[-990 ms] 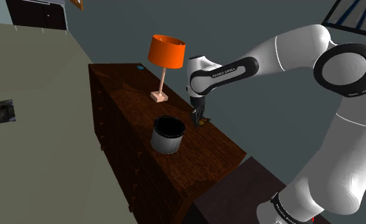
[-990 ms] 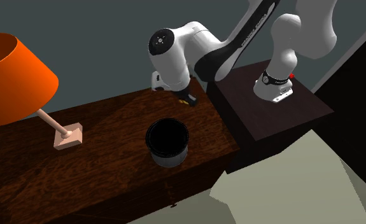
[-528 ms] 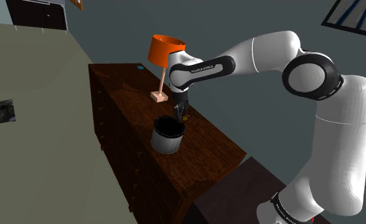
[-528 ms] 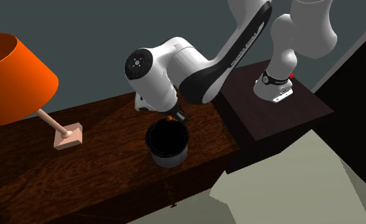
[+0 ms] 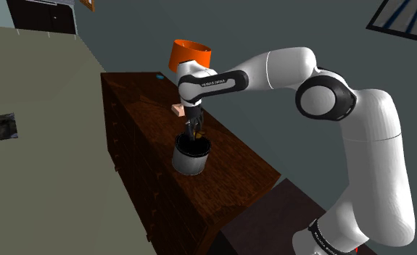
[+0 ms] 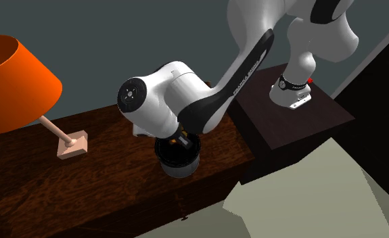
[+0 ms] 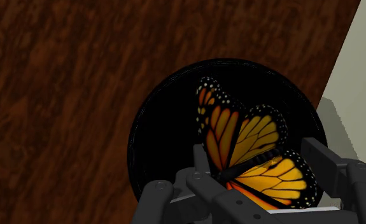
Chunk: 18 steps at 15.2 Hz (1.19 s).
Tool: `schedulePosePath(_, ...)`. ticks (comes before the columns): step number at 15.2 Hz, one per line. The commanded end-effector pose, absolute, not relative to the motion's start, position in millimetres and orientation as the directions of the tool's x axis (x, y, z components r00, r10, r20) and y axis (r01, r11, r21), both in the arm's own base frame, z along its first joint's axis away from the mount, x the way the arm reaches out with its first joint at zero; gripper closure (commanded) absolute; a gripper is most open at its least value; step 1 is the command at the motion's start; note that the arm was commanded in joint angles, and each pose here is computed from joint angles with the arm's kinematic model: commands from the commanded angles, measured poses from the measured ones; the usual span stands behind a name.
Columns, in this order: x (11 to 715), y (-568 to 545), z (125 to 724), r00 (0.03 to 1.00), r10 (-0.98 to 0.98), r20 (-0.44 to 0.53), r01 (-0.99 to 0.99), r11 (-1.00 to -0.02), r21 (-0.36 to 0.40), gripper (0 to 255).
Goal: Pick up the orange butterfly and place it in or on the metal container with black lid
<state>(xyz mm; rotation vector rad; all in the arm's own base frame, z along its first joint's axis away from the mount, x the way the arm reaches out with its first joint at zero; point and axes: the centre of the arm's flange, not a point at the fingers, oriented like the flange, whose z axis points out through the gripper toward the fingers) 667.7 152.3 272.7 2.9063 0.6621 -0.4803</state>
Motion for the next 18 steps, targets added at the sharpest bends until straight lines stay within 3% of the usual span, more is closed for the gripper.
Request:
schedulePosePath(1,668,152,263,0.854,0.401,-0.332,0.440,-0.897,0.048,255)
schedulePosePath(15,668,152,232,0.854,0.401,-0.332,0.440,-0.897,0.048,255)
schedulePosePath(16,668,152,232,0.854,0.401,-0.332,0.440,-0.897,0.048,0)
schedulePosePath(18,668,152,232,0.854,0.401,-0.332,0.440,-0.897,0.048,0)
